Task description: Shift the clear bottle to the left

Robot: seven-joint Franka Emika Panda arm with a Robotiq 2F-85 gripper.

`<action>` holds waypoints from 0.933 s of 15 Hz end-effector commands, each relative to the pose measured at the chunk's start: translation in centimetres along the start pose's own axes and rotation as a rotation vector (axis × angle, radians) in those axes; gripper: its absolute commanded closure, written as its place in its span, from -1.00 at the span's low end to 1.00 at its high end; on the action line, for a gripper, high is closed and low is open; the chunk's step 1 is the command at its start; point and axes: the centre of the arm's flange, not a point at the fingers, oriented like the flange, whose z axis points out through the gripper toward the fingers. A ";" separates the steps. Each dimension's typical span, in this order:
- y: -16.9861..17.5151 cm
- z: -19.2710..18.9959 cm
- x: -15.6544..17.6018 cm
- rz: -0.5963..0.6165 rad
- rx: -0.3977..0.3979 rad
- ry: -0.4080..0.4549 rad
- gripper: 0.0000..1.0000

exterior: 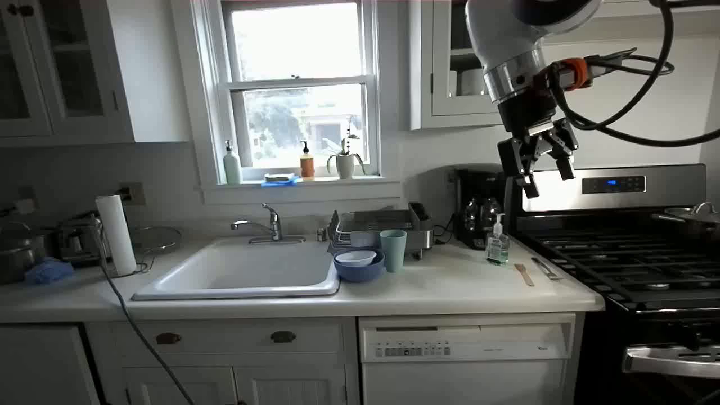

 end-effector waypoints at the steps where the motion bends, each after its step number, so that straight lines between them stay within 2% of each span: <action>1: 0.0 0.0 0.0 0.000 0.000 0.000 -1.00; 7: 0.0 0.0 0.0 0.000 0.000 0.000 -1.00; 8: 0.8 -0.6 1.6 0.008 0.011 0.048 -1.00; 11: 4.5 -2.0 4.4 0.087 0.197 0.084 -1.00; 14: 9.7 -0.3 6.4 0.221 0.302 0.073 -1.00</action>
